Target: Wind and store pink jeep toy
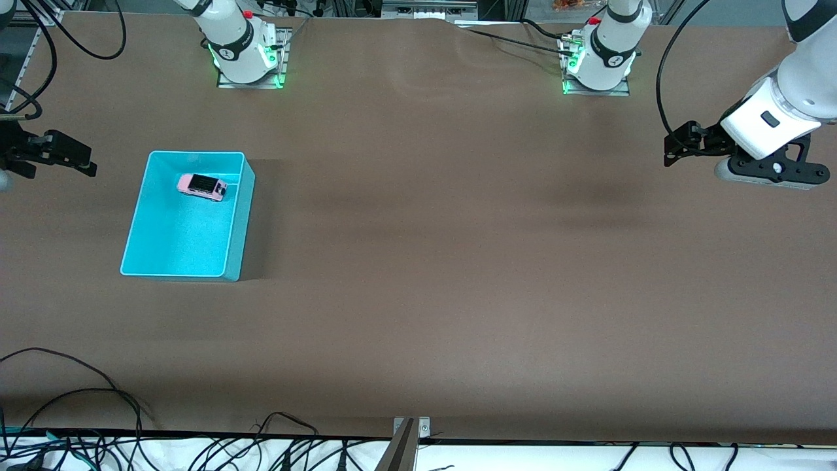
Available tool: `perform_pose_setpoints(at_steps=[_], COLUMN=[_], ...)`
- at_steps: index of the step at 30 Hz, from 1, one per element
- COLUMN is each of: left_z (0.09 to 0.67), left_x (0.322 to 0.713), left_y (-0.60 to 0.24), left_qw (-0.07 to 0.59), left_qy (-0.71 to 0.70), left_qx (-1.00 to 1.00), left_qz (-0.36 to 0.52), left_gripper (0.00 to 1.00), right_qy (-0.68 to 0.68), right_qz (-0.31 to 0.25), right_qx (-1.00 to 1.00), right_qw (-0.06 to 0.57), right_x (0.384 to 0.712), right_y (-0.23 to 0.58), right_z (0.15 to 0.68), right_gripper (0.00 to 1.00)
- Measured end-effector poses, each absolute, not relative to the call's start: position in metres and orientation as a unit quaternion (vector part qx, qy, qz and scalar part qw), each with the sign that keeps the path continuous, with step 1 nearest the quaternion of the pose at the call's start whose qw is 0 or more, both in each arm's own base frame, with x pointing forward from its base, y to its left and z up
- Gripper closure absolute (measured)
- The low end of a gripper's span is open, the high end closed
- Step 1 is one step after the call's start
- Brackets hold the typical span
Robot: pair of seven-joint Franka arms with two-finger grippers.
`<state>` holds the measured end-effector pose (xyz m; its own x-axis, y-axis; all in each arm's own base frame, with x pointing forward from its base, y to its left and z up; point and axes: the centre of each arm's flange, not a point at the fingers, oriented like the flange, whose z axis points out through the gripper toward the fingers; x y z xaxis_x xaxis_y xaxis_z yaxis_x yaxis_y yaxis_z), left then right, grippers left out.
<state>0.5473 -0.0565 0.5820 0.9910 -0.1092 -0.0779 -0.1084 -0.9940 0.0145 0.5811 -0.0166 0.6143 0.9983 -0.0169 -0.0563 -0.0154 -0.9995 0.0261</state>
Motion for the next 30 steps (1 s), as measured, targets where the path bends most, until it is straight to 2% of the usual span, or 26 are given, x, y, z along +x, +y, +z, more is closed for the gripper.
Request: perform_pose_setpoints(at_steps=[6,18,22,30], left_z=[0.582,0.582,0.582,0.582], left_x=[0.547,0.547,0.547,0.547], left_y=[-0.057,-0.057,-0.057,-0.057], left_qw=[0.005,0.005,0.005,0.005], left_qy=[-0.055,-0.055,-0.055,-0.055], left_qx=[0.998,0.998,0.998,0.998], left_qz=[-0.039,-0.039,-0.039,-0.039], left_gripper=[0.00,0.00,0.00,0.00], right_qy=[-0.046,-0.035,-0.016,0.004], right_qz=[-0.040,-0.014,0.000,0.012], right_qx=[0.998,0.999,1.000,1.000], right_qw=[0.015,0.004,0.003,0.005], right_x=[0.562,0.503,0.501,0.520], right_y=[-0.004,-0.008,-0.009,-0.007], right_z=[0.627,0.636,0.636,0.630], right_gripper=[0.00,0.00,0.00,0.00])
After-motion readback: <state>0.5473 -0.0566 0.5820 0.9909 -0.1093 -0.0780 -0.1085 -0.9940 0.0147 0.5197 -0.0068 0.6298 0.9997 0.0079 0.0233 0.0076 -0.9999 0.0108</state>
